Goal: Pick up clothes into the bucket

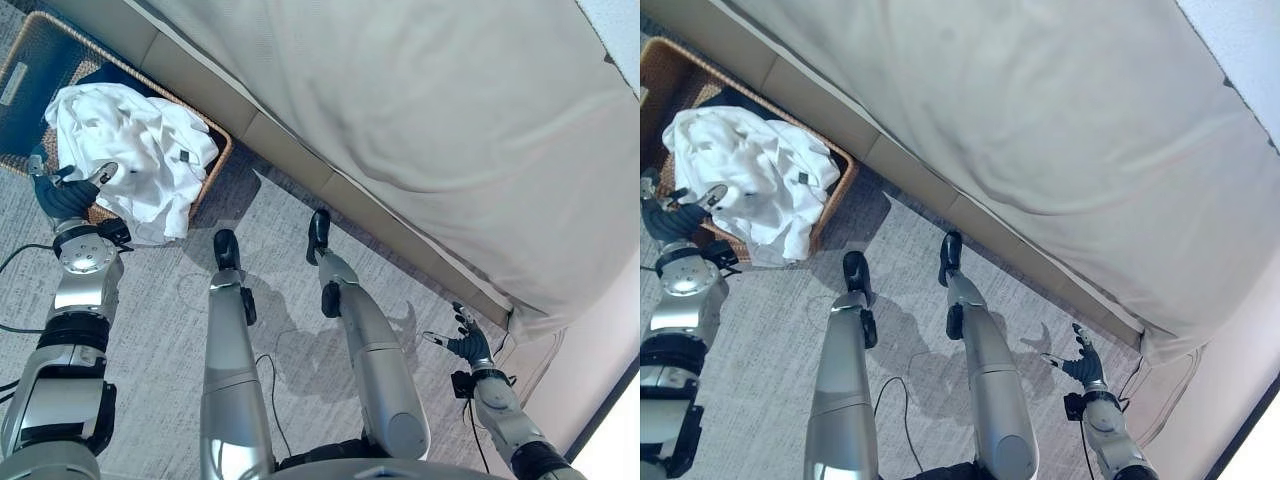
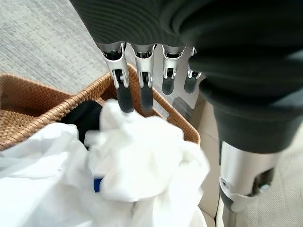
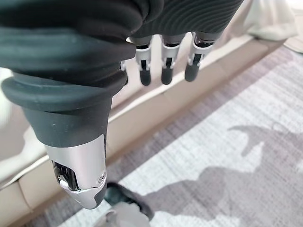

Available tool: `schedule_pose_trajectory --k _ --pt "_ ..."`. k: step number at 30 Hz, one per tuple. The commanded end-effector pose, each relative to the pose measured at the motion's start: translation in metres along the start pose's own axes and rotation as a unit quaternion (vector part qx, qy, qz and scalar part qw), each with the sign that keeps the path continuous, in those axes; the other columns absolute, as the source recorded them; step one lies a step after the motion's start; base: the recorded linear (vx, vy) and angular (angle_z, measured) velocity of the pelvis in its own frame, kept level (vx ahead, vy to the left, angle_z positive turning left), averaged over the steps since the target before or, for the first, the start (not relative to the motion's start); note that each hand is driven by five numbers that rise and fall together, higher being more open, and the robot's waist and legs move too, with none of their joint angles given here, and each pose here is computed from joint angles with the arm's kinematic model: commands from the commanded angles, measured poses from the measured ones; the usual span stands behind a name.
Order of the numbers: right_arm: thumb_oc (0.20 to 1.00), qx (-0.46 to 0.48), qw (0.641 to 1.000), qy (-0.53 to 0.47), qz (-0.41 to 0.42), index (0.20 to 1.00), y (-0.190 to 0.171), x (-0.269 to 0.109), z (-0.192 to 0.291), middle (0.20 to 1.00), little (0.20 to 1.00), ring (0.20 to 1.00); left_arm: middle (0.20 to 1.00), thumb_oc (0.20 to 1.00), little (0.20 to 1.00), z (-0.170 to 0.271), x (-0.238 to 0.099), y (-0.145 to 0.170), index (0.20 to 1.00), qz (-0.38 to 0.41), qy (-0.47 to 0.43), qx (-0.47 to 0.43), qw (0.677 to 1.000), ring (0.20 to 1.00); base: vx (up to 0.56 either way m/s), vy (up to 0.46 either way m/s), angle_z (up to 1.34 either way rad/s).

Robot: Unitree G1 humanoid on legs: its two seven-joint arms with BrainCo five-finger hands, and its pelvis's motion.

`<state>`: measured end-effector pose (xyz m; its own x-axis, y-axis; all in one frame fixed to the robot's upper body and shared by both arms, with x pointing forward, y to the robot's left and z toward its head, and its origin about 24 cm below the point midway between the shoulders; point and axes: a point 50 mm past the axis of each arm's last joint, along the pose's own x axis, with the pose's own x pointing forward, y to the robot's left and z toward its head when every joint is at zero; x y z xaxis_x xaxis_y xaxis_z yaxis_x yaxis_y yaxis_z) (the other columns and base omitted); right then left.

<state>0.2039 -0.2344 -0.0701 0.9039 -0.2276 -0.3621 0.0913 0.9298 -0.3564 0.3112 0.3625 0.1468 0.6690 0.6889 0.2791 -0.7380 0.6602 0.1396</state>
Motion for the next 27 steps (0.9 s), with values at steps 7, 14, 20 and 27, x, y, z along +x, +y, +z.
schedule_pose_trajectory --k 7,14,20,27 --pt "1.000 0.001 1.000 -0.010 -0.013 1.000 -0.007 -0.002 0.002 1.000 1.000 1.000 1.000 1.000 1.000 -0.011 -0.003 0.022 1.000 0.047 0.009 -0.015 0.999 1.000 0.00 0.000 0.00" --pt "1.000 -0.003 1.000 0.002 -0.024 1.000 -0.010 -0.001 -0.002 1.000 1.000 1.000 1.000 1.000 1.000 -0.067 -0.047 0.008 1.000 0.012 0.095 0.007 0.995 1.000 -0.01 -0.014 0.02" --pt "1.000 -0.007 0.998 0.018 -0.055 1.000 -0.023 0.006 -0.003 1.000 1.000 1.000 1.000 1.000 1.000 -0.110 -0.109 -0.023 1.000 -0.106 0.167 -0.008 0.980 1.000 -0.03 -0.010 0.07" --pt "1.000 -0.031 0.996 0.068 -0.047 1.000 -0.033 0.004 -0.022 1.000 1.000 1.000 1.000 1.000 1.000 -0.155 -0.171 -0.023 1.000 -0.216 0.274 -0.005 0.937 1.000 0.07 -0.041 0.05"
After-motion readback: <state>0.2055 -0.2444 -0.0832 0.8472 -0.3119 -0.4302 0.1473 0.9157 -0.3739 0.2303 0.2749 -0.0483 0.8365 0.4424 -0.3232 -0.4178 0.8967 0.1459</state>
